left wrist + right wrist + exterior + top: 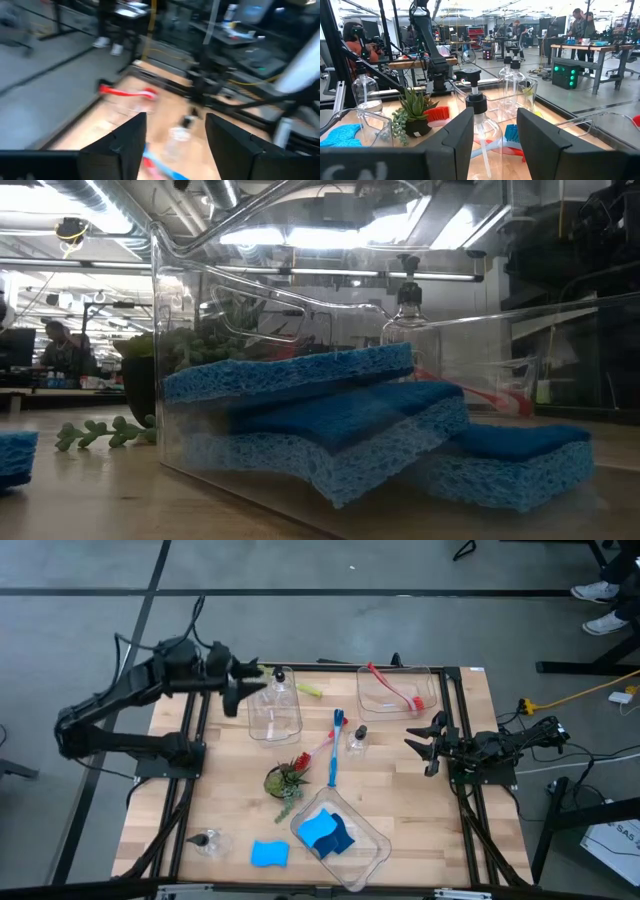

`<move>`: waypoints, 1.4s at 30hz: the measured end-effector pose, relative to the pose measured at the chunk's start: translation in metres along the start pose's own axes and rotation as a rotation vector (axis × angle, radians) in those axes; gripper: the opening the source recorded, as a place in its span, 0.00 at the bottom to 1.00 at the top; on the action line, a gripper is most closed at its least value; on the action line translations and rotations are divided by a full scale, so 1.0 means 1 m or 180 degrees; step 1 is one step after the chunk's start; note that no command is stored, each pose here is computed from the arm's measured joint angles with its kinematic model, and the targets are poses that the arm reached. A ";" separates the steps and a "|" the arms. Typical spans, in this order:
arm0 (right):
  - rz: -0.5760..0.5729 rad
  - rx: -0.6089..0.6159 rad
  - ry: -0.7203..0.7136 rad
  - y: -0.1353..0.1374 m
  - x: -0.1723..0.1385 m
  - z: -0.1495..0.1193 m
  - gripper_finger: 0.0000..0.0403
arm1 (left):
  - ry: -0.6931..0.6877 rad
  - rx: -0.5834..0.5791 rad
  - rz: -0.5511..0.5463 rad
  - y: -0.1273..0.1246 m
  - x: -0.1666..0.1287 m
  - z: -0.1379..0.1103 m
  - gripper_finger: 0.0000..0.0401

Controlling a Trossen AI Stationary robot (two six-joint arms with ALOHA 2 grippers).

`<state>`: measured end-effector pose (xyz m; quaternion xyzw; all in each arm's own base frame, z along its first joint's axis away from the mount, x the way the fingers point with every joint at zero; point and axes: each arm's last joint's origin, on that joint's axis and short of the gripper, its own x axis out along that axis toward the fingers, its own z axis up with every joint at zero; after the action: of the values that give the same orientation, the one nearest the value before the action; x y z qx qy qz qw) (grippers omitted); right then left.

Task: Pick & Place Kitchen Sink Supplies
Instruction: Put the transparent soap dispenser into the top left transparent bin

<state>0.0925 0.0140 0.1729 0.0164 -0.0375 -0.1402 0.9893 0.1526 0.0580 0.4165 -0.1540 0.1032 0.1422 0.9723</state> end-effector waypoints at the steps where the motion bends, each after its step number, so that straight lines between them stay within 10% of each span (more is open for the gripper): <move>1: 0.0000 0.0008 0.0000 0.000 0.000 0.000 0.37 | 0.0018 -0.0050 -0.0108 -0.006 -0.001 -0.001 0.48; 19: -0.0001 0.0002 0.0000 0.000 0.000 0.000 0.37 | -0.0095 0.0410 -0.1379 -0.093 -0.035 -0.003 0.34; 42: 0.0000 0.0005 0.0001 0.000 0.000 0.000 0.37 | 0.1665 0.1713 -0.2437 -0.107 -0.102 -0.046 0.22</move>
<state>0.0925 0.0140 0.1728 0.0171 -0.0375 -0.1402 0.9893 0.0827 -0.0796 0.4273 0.0438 0.3114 -0.2972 0.9015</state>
